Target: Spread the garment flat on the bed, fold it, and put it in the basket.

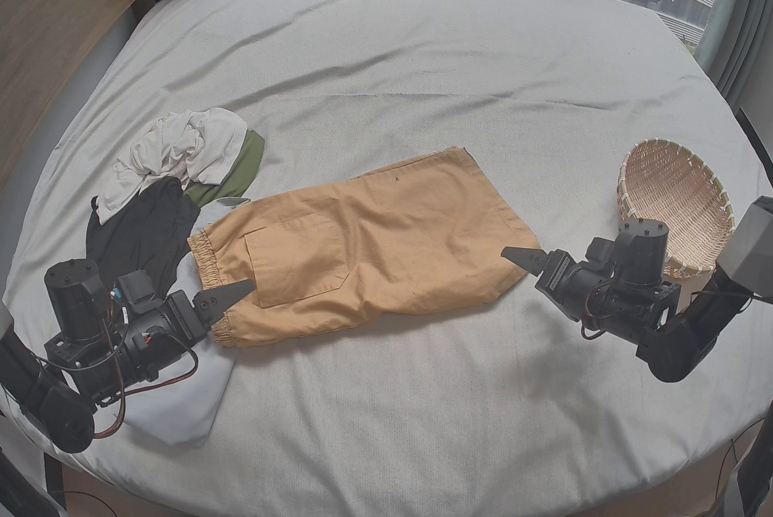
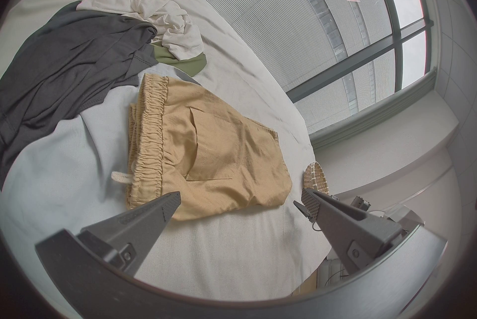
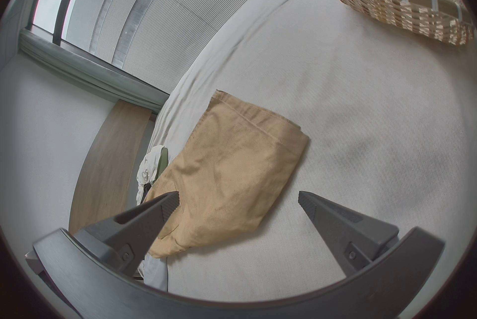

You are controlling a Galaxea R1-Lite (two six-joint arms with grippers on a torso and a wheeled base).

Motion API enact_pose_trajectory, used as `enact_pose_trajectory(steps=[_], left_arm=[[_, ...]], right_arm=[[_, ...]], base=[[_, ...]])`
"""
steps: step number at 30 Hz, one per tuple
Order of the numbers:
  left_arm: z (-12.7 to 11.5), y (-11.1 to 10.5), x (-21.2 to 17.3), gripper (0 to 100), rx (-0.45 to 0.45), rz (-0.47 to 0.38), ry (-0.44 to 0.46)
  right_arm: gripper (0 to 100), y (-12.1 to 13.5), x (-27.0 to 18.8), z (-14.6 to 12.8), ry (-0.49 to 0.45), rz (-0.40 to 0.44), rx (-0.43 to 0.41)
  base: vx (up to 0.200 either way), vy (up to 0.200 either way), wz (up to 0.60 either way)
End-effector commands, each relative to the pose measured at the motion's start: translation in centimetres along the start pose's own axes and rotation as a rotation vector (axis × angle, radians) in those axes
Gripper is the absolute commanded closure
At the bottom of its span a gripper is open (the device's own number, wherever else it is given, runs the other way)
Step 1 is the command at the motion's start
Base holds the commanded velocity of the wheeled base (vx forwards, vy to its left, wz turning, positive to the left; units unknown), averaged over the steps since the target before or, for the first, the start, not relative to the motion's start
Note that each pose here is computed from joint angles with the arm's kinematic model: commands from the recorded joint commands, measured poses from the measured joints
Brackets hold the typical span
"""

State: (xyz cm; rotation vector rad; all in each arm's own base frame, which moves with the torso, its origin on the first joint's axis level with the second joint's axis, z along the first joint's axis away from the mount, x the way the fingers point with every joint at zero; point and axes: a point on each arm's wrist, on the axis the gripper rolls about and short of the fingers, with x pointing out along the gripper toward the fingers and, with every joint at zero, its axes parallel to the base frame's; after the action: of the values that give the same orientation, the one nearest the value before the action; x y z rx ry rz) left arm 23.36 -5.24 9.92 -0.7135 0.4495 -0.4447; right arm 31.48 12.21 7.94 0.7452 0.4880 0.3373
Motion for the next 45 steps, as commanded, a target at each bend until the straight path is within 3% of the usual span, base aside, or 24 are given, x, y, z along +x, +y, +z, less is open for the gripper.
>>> enact_pose_trajectory(steps=[1,16,22,30,37,38,45], left_arm=[[-0.1,-0.2,0.0,0,0.004,-0.006,0.005],[-0.1,-0.2,-0.2,0,0.004,0.003,-0.005],[0.0,-0.2,-0.2,0,0.006,0.004,-0.013],[0.0,-0.1,-0.2,0,0.005,0.009,-0.012],[-0.2,0.0,-0.4,0,0.002,0.016,-0.007],[-0.2,0.0,-0.4,0,0.002,0.015,-0.006],[-0.4,0.1,-0.5,0,-0.001,0.021,0.000]], right_arm=[[0,-0.8,1.1,-0.9,0.030,-0.020,0.008],[0,-0.5,5.4,-1.1,0.019,0.022,0.066],[0,-0.1,6.9,-0.8,-0.003,0.055,0.137],[0,0.0,7.5,-0.7,-0.058,0.124,0.144],[0,-0.6,7.9,-1.2,-0.079,0.104,0.146],[100,-0.6,7.9,-1.3,-0.081,0.106,0.145],[100,-1.1,7.6,-1.6,-0.075,0.089,0.149]], base=[[0.000,0.000,0.00],[0.000,0.000,0.00],[0.000,0.000,0.00],[0.000,0.000,0.00],[0.000,0.000,0.00],[0.000,0.000,0.00],[0.000,0.000,0.00]])
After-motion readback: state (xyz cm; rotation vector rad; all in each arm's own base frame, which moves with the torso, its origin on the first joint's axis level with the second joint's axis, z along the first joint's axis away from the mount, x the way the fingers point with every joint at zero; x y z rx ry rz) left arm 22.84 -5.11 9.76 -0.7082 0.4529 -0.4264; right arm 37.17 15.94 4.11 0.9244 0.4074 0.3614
